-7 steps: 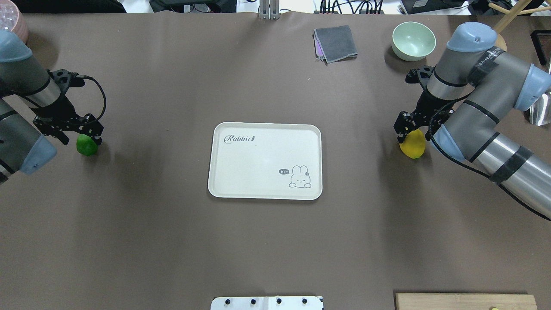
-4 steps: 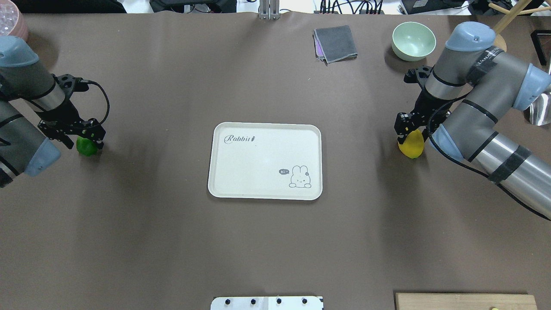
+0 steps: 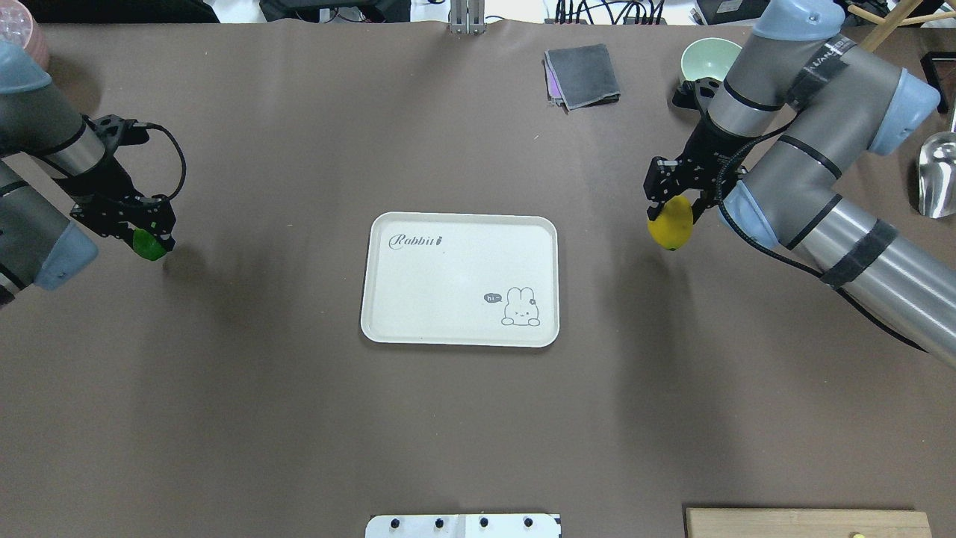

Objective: Place all lemons on tray

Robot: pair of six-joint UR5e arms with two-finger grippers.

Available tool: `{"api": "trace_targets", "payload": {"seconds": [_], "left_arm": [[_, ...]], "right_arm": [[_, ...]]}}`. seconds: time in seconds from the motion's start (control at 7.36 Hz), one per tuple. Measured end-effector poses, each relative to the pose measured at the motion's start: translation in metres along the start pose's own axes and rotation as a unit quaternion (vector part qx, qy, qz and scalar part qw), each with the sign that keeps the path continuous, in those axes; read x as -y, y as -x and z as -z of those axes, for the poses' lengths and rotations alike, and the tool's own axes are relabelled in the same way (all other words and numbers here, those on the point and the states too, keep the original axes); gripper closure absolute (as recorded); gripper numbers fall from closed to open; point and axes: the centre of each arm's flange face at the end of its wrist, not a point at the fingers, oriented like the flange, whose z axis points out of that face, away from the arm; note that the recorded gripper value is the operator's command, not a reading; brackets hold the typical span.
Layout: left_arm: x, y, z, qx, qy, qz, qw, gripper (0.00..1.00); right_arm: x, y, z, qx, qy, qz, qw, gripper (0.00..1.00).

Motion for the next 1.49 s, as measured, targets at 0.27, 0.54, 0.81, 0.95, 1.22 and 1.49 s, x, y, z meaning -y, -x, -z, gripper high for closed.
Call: {"api": "trace_targets", "payload": {"seconds": [0.27, 0.54, 0.81, 0.95, 1.22, 1.49], "left_arm": [[0.000, -0.035, 0.040, -0.035, -0.020, -0.027, 0.9988, 1.00], [0.001, -0.120, 0.059, -0.070, -0.021, -0.088, 0.9935, 1.00], [-0.014, -0.211, 0.044, -0.090, -0.003, -0.151, 0.9845, 1.00], [-0.023, -0.250, 0.028, -0.097, 0.008, -0.177, 0.9794, 1.00], [-0.029, -0.299, -0.006, -0.118, 0.018, -0.179, 0.9765, 1.00], [-0.028, -0.333, -0.033, -0.128, 0.007, -0.179, 0.9755, 1.00]], "right_arm": [[-0.011, 0.060, -0.006, 0.017, 0.007, -0.003, 0.9998, 0.64], [-0.025, 0.107, -0.026, 0.024, 0.007, 0.031, 0.9992, 0.64], [-0.032, 0.134, -0.046, 0.027, 0.004, 0.062, 0.9977, 0.64], [-0.029, 0.145, -0.058, 0.027, 0.002, 0.074, 0.9969, 0.64], [-0.025, 0.161, -0.077, 0.024, -0.006, 0.092, 0.9955, 0.58], [-0.026, 0.166, -0.084, 0.021, -0.007, 0.097, 0.9951, 0.08]]}}
